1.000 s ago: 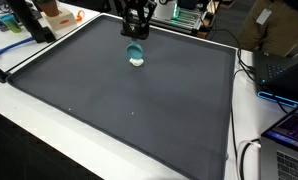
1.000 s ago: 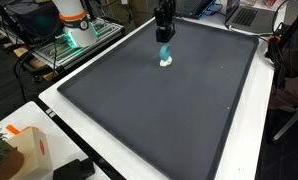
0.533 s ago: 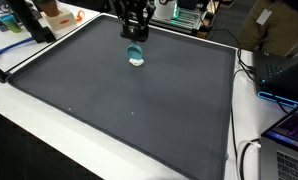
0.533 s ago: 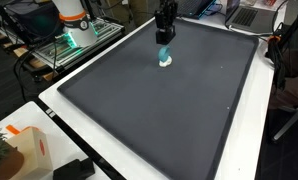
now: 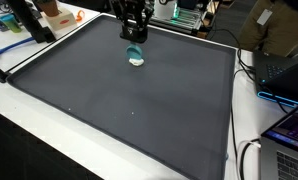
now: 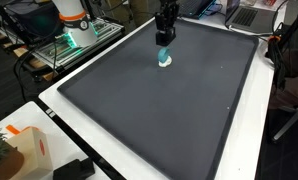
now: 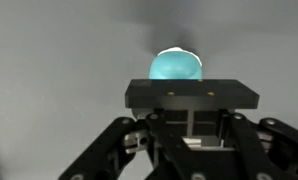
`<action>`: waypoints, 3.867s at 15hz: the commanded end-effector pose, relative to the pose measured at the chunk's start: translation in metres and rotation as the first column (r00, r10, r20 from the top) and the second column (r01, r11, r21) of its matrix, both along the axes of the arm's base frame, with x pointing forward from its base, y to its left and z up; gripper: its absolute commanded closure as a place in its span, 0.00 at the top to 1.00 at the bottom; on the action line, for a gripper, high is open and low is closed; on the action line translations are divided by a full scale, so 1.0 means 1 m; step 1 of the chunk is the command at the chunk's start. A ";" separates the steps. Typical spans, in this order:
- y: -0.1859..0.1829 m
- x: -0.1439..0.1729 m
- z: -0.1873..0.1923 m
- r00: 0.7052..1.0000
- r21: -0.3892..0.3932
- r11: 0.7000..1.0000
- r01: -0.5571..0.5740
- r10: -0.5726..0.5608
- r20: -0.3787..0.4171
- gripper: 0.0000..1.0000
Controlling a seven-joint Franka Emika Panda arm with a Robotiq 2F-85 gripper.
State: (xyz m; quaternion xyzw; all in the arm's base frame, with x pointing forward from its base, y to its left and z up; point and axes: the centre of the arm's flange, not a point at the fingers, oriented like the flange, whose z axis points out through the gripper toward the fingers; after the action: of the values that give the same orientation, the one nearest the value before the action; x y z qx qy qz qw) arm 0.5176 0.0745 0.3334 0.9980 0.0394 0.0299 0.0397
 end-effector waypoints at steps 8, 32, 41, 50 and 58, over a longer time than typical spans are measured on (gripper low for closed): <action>0.004 -0.018 0.069 0.999 0.038 0.999 0.007 -0.008 0.036 0.22; 0.000 -0.081 0.185 0.924 0.281 0.942 0.184 -0.069 -0.376 0.76; -0.049 -0.083 0.184 0.999 0.291 0.956 0.040 -0.030 -0.036 1.00; -0.022 -0.167 0.062 0.985 0.117 0.980 -0.159 0.148 0.092 1.00; -0.029 -0.149 0.052 0.984 0.112 0.982 -0.151 0.139 0.111 1.00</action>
State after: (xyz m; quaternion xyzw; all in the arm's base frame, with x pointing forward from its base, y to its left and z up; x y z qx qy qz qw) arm 0.3639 0.0477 0.4012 0.9901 0.1174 0.0711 -0.0309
